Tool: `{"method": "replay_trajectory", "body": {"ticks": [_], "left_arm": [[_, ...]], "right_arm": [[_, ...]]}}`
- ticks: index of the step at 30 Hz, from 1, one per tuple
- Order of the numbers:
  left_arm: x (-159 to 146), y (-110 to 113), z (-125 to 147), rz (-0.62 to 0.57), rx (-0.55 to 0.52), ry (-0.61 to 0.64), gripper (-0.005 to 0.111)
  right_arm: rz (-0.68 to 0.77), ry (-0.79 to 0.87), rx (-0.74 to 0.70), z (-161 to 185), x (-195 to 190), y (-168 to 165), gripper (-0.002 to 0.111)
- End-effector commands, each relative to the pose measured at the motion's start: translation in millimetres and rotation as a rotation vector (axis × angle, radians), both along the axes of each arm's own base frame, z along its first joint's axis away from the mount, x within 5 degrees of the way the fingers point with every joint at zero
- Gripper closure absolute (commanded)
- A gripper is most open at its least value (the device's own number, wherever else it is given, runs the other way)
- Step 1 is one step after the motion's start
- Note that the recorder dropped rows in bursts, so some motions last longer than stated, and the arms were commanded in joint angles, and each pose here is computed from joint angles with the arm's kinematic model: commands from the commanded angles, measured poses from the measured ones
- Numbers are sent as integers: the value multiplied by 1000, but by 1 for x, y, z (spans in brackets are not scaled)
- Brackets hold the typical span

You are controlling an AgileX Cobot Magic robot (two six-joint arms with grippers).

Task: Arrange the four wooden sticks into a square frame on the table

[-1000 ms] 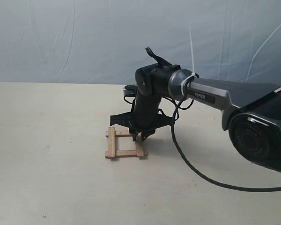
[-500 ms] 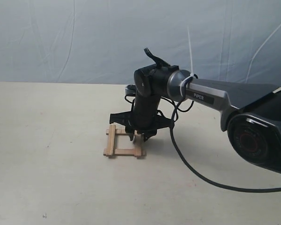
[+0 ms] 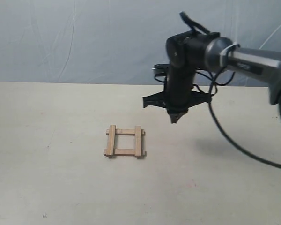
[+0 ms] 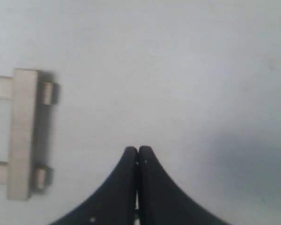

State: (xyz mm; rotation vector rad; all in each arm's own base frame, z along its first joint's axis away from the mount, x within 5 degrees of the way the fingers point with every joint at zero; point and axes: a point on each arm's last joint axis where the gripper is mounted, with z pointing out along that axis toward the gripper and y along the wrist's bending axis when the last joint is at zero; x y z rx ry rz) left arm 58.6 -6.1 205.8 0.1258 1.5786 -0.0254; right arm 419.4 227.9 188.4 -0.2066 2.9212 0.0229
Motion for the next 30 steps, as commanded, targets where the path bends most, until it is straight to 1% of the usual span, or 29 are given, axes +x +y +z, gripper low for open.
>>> {"method": "replay_trajectory", "body": {"ticks": [1, 5, 7, 8, 10, 12, 15, 17, 20, 22, 24, 26, 27, 29, 30], "left_arm": [[0, 0, -1, -4, 4, -4, 107], [0, 0, -1, -4, 4, -4, 107], [0, 0, -1, -4, 4, -4, 107], [0, 0, -1, -4, 4, -4, 107], [0, 0, -1, -4, 4, -4, 107], [0, 0, -1, -4, 4, -4, 107], [0, 0, -1, -4, 4, -4, 107], [0, 0, -1, -4, 4, -4, 107], [0, 0, -1, -4, 4, -4, 107], [0, 0, -1, -4, 4, -4, 107], [0, 0, -1, -4, 4, -4, 107], [0, 0, -1, -4, 4, -4, 107], [0, 0, -1, -4, 4, -4, 107], [0, 0, -1, -4, 4, -4, 107], [0, 0, -1, -4, 4, -4, 107]], "right_arm": [[2, 20, 58, 8, -9, -66, 109], [-104, -58, 68, 12, -31, -135, 109], [-165, -125, 78, 15, -49, -168, 109], [-191, -147, 81, 14, -61, -180, 109], [-247, -257, 98, 20, -84, -203, 109], [-284, -395, 107, 33, -107, -220, 109], [-289, -565, 102, 45, -148, -232, 109], [-318, -670, 97, 52, -179, -242, 109], [-374, -793, 75, 57, -222, -255, 109], [-365, -859, 35, 58, -250, -257, 109], [-340, -902, 3, 54, -271, -255, 109], [-322, -953, 10, 46, -290, -250, 109], [-297, -1013, 26, 35, -305, -245, 109], [-271, -1092, 63, 25, -314, -239, 109], [-264, -1164, 110, 21, -318, -236, 109]]}}
